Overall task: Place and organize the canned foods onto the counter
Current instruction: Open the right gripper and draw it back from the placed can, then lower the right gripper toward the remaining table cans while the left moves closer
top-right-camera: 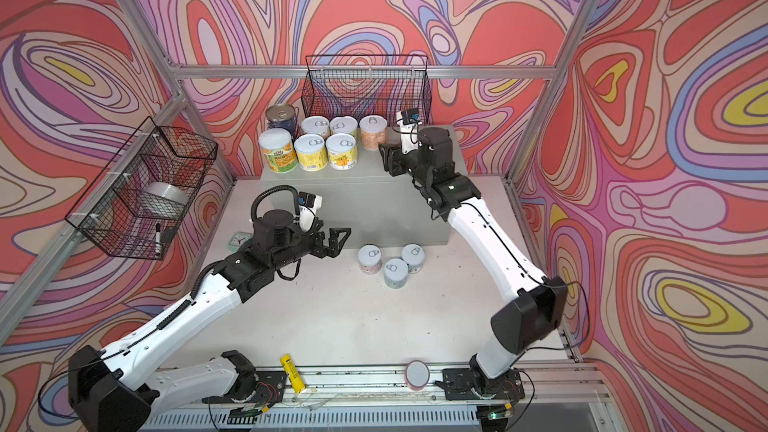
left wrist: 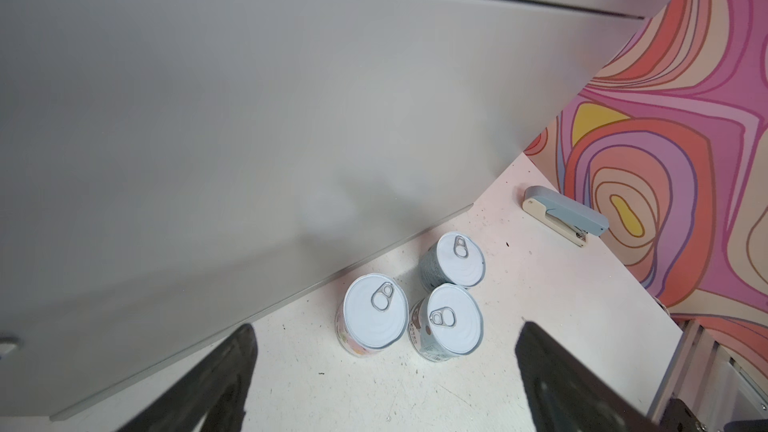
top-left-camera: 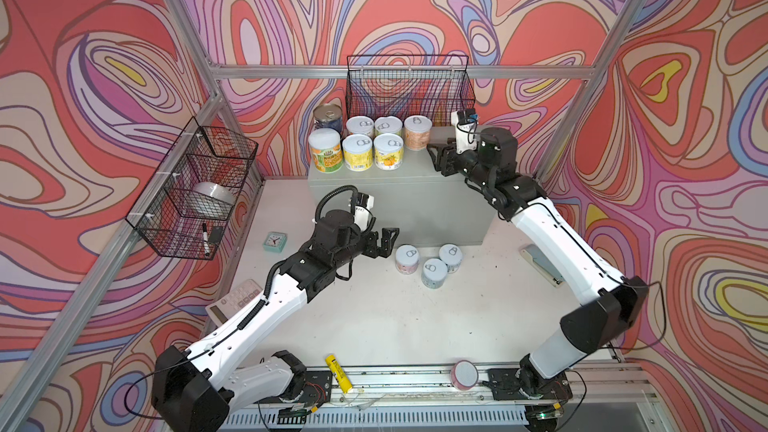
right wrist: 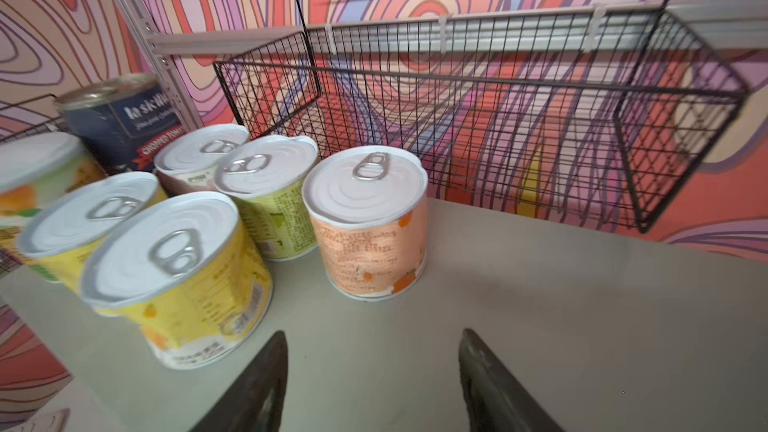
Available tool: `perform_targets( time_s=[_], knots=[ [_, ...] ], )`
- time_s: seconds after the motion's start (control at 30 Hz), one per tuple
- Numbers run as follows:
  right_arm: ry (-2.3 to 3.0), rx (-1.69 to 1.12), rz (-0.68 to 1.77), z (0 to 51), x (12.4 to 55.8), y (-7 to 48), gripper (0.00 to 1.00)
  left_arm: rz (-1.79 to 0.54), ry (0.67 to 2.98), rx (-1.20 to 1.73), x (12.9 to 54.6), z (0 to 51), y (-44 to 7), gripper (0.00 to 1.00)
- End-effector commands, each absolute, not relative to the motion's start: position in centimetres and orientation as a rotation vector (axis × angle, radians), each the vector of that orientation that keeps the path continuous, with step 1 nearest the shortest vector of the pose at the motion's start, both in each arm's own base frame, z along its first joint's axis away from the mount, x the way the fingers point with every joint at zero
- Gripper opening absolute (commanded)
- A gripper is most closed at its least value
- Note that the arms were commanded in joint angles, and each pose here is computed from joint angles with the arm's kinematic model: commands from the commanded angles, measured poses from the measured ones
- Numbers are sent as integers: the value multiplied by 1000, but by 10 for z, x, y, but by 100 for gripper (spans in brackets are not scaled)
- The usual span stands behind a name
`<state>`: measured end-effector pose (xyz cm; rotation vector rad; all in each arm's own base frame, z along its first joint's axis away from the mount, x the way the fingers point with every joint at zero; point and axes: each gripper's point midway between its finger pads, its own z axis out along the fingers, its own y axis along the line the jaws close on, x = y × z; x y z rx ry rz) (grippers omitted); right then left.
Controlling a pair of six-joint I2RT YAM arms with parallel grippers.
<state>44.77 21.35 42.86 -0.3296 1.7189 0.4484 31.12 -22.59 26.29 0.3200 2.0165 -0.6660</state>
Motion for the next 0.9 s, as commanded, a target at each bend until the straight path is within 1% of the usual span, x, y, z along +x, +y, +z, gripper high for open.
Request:
perform_targets(
  time_s=[0.0,0.17,0.27,0.33,0.47,0.63,0.87],
  knots=[
    [1755,-329,493,423,413,203,70,-714,1955,310,303,265,-223,99],
    [1846,-330,506,378,363,202,73,-672,1993,289,296,238,-213,98],
    [1891,-369,465,343,334,212,76,-666,1995,287,292,232,-210,97],
    [1916,-386,438,323,316,216,76,-672,1991,282,291,230,-210,96],
    [1946,-363,471,292,284,215,77,-710,1975,289,289,228,-216,94],
    [2010,-334,482,253,256,205,78,-745,1966,348,281,223,-234,93],
    [2095,-300,458,219,240,189,79,-682,1978,357,276,209,-240,93]
  ],
)
